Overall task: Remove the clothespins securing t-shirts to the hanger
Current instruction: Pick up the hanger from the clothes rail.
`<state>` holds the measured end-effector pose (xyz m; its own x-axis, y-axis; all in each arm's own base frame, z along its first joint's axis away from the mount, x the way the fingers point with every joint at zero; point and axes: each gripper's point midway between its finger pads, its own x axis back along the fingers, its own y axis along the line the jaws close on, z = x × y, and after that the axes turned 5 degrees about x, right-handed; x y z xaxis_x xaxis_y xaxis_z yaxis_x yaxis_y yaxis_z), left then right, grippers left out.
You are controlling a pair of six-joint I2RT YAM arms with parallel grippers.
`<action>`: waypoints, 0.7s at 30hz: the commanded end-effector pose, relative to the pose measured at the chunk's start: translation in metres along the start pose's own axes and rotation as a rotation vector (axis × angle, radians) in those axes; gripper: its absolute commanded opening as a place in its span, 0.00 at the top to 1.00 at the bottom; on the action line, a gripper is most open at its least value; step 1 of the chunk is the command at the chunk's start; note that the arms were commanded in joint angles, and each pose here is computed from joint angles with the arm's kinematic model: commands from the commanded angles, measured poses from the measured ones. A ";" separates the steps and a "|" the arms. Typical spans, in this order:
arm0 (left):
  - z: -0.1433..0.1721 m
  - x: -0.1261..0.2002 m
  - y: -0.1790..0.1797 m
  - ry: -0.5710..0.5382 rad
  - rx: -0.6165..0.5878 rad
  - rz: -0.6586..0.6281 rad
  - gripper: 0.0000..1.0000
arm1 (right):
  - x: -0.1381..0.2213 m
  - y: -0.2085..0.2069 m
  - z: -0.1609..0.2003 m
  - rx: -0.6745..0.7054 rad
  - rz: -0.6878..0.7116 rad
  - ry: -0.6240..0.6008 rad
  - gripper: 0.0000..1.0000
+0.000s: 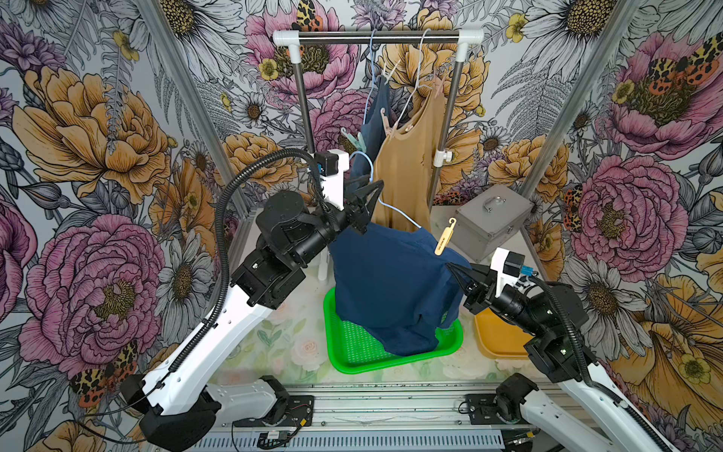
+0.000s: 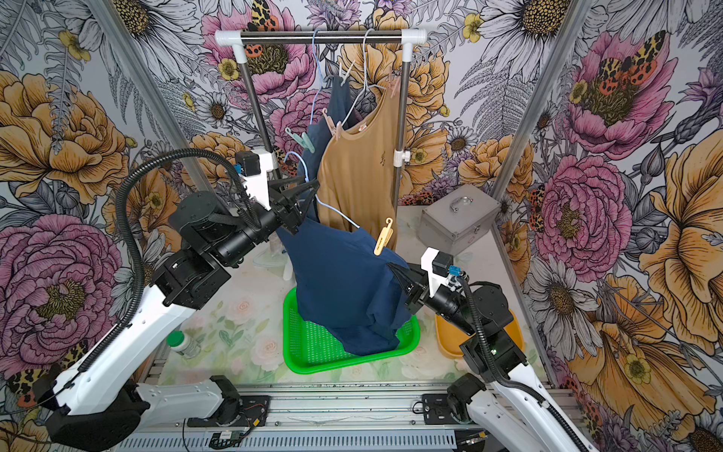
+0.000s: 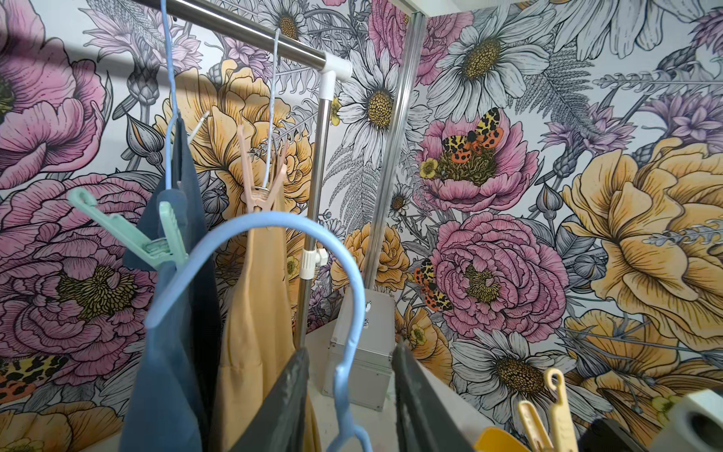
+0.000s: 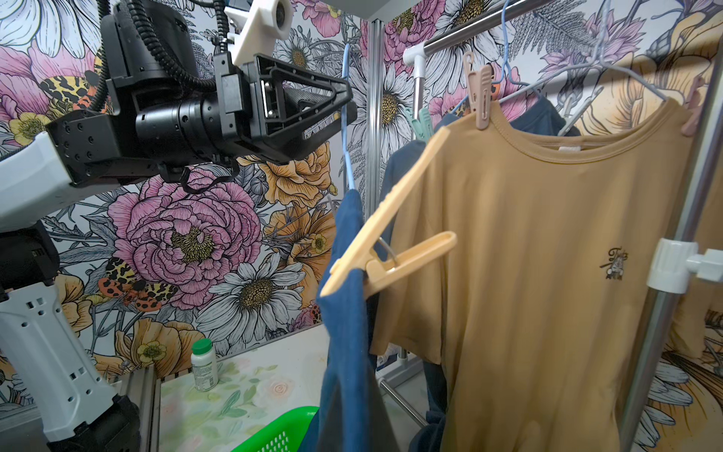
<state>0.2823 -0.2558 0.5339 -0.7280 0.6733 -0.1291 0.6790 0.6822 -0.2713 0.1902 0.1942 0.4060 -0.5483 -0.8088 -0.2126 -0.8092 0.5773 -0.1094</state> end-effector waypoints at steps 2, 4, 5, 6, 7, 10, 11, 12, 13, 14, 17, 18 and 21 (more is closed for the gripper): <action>-0.014 0.000 -0.005 -0.036 0.009 0.030 0.71 | 0.003 -0.001 -0.031 0.075 0.012 -0.100 1.00; -0.014 0.000 -0.005 -0.037 0.014 0.033 0.76 | 0.003 -0.001 -0.031 0.075 0.009 -0.095 1.00; -0.013 0.000 -0.006 -0.036 0.017 0.034 0.78 | 0.002 -0.001 -0.031 0.077 0.008 -0.091 1.00; -0.013 0.000 -0.005 -0.037 0.018 0.033 0.80 | 0.002 -0.001 -0.030 0.081 0.006 -0.088 1.00; -0.013 0.000 -0.005 -0.037 0.021 0.029 0.84 | 0.002 -0.001 -0.029 0.081 0.006 -0.083 1.00; -0.013 0.000 -0.003 -0.036 0.019 0.021 0.95 | 0.001 -0.001 -0.026 0.086 0.007 -0.061 1.00; -0.013 0.001 -0.003 -0.037 0.015 0.021 0.97 | 0.002 -0.002 -0.025 0.085 0.010 -0.051 1.00; -0.011 0.001 -0.004 -0.033 0.012 0.024 0.99 | 0.001 -0.002 -0.023 0.086 0.010 -0.037 1.00; -0.012 0.002 -0.004 -0.034 0.004 0.028 1.00 | 0.001 -0.003 -0.021 0.086 0.014 -0.020 1.00; -0.010 0.002 -0.004 -0.030 -0.005 0.030 1.00 | 0.002 -0.004 -0.019 0.086 0.021 -0.004 0.91; -0.006 0.005 -0.004 -0.018 -0.044 0.032 1.00 | 0.005 -0.006 -0.015 0.088 0.041 0.043 0.44; -0.004 0.006 -0.002 -0.014 -0.055 0.033 1.00 | 0.007 -0.007 -0.014 0.087 0.048 0.054 0.32; -0.001 0.011 0.004 -0.019 -0.083 0.034 1.00 | 0.012 -0.008 -0.011 0.087 0.068 0.100 0.08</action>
<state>0.2837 -0.2559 0.5231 -0.7158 0.6896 -0.1100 0.6925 0.6808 -0.2386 0.1899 0.1873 0.4134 -0.5870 -0.7938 -0.1589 -0.7773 0.6075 -0.1635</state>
